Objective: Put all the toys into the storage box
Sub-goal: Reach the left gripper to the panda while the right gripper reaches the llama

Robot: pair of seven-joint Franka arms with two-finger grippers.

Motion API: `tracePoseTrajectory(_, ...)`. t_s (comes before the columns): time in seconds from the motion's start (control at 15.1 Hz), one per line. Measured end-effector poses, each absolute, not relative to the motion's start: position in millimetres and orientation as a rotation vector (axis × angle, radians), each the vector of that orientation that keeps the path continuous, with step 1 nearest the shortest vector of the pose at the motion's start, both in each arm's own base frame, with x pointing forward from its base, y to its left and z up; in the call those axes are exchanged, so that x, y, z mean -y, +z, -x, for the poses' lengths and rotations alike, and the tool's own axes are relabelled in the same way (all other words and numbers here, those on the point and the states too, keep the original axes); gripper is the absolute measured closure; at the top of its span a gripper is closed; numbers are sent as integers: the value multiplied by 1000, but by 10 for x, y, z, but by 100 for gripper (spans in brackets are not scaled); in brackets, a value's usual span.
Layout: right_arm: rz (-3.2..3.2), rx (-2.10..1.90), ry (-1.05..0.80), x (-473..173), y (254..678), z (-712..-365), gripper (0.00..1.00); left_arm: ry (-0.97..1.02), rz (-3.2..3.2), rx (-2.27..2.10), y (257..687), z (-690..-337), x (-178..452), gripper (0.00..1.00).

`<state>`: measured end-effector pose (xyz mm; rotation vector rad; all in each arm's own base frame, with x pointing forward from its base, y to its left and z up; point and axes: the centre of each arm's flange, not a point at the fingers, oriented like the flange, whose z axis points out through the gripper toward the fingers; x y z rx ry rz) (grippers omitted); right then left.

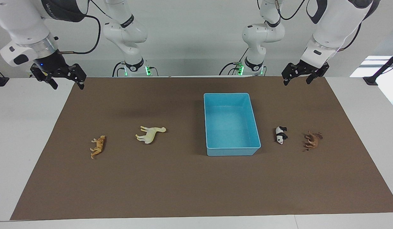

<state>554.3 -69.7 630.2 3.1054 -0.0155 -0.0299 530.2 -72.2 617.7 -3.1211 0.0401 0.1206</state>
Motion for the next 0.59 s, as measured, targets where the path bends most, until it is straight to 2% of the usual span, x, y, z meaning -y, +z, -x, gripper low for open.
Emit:
tracePoseTrajectory(0.4,-3106,22,-43,719,6279,-5534,0,105,3121,-35,6115,-5307,714,0)
tracePoseTrajectory(0.59,-3107,16,-71,699,6194,-5521,0,-20,3121,9,5706,-5280,565,0)
